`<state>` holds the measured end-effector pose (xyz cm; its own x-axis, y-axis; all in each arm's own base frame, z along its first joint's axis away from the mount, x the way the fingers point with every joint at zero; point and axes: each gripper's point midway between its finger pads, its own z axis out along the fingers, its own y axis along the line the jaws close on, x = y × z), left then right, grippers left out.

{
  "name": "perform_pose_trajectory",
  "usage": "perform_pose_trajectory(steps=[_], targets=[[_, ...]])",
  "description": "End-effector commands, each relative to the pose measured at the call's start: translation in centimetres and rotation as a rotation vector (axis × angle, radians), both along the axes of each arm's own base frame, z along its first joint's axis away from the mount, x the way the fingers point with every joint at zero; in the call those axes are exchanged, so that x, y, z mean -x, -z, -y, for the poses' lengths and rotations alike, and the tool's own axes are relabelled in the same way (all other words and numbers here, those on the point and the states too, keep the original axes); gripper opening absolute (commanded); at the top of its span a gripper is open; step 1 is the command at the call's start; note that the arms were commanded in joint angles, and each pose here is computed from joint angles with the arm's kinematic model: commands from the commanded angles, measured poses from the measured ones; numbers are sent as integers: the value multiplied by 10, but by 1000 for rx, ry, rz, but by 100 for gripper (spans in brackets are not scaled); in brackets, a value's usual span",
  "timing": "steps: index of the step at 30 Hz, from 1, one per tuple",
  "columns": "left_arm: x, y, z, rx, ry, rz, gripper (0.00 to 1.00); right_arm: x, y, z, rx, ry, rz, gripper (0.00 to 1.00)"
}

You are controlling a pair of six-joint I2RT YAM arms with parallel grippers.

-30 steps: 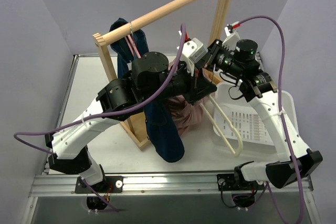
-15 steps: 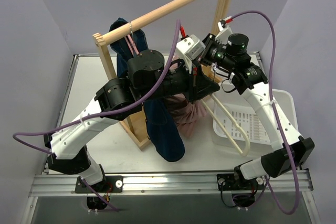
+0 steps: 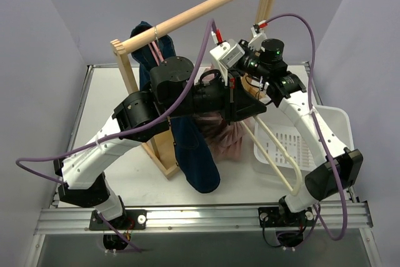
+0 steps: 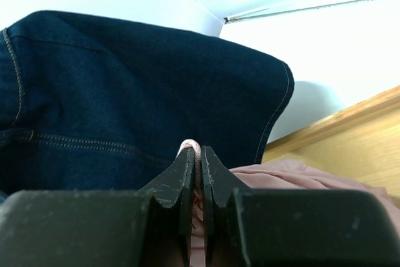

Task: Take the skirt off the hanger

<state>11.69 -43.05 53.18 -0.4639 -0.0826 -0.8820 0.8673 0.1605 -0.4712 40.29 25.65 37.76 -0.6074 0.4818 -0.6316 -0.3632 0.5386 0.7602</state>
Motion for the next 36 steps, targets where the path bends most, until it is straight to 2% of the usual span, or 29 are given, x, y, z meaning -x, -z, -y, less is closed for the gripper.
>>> perform_pose_trajectory(steps=[1,11,15,24,31,36], targets=[[53,-62,-12,193,213,-42,2,-29,-24,3,-38,89,106,0],[62,-78,-10,236,270,-83,2,-41,-4,0,-19,96,76,0],[68,-102,-18,294,295,-74,2,-43,4,-3,-35,98,66,0],[66,-115,-16,333,294,-59,2,-38,21,-7,10,105,42,0],[61,-96,-22,258,247,-27,2,-23,-5,10,84,141,93,0],[41,-59,-25,140,130,30,2,-3,-35,37,139,200,137,0]])
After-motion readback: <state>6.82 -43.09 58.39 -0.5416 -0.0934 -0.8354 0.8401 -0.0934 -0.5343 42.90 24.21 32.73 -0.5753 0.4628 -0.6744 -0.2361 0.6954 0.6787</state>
